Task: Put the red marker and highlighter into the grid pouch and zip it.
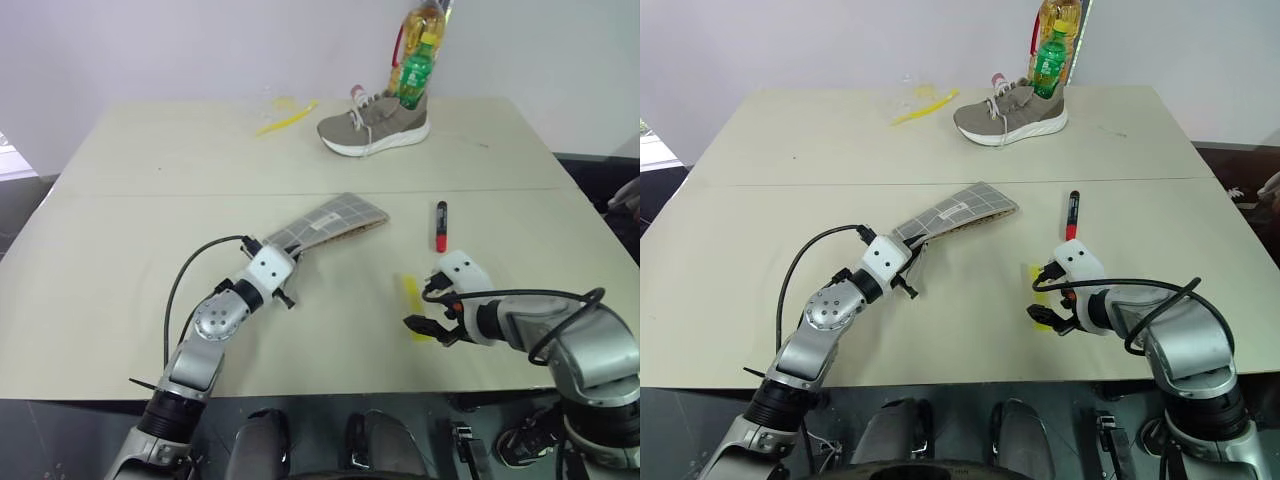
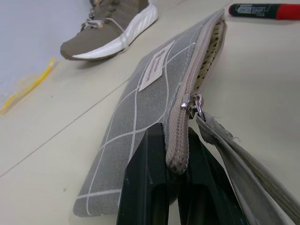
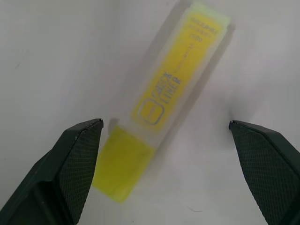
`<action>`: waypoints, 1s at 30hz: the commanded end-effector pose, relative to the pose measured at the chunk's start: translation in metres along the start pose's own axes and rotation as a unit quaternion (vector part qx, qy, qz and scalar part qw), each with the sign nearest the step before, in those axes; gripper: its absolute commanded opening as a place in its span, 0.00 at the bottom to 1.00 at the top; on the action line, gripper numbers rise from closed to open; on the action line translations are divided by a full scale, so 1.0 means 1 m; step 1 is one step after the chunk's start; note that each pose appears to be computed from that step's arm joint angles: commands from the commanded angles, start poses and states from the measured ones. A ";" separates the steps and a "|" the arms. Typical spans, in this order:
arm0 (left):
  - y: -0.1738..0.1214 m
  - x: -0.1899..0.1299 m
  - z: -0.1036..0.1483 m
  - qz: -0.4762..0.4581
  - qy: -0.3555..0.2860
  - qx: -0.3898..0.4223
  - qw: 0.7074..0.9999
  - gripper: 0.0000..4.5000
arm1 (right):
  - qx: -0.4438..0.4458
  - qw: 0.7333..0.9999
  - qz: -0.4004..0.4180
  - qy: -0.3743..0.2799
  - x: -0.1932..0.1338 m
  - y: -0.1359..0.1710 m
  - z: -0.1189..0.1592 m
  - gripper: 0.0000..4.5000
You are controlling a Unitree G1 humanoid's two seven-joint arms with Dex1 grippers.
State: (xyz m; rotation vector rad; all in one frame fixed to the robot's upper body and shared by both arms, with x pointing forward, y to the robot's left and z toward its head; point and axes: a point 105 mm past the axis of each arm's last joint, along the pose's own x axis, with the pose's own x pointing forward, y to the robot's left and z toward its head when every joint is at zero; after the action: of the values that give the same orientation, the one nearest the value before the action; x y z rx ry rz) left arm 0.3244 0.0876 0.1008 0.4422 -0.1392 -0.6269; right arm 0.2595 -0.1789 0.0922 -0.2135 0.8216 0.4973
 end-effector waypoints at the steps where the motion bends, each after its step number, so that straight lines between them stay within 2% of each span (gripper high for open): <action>1: 0.002 0.001 0.010 0.002 -0.023 0.007 1.000 0.00 | 0.001 1.000 0.011 -0.006 0.005 0.009 0.004 0.73; 6: 0.005 -0.004 0.009 0.014 -0.022 0.006 1.000 0.00 | -0.030 0.999 0.002 -0.028 0.006 0.008 0.024 0.19; 11: 0.007 -0.006 0.008 0.022 -0.021 0.007 1.000 0.00 | -0.217 0.967 0.005 -0.136 -0.007 0.010 0.070 0.18; 15: 0.009 -0.007 0.010 0.028 -0.025 0.005 0.999 0.00 | -0.291 0.939 -0.026 -0.180 -0.015 -0.005 0.097 0.18; 20: 0.009 -0.005 0.014 0.029 -0.031 0.004 0.999 0.00 | -0.309 0.934 -0.045 -0.174 -0.009 -0.018 0.103 0.18; 30: 0.007 -0.007 0.019 0.030 -0.039 0.001 0.999 0.00 | -0.316 0.933 -0.042 -0.167 0.003 -0.017 0.101 0.18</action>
State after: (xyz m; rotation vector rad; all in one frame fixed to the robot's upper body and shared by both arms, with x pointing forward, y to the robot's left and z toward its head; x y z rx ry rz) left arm 0.3194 0.0918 0.1063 0.4242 -0.1714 -0.5898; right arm 0.3323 -0.1595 0.1457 -0.7120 0.3462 0.6887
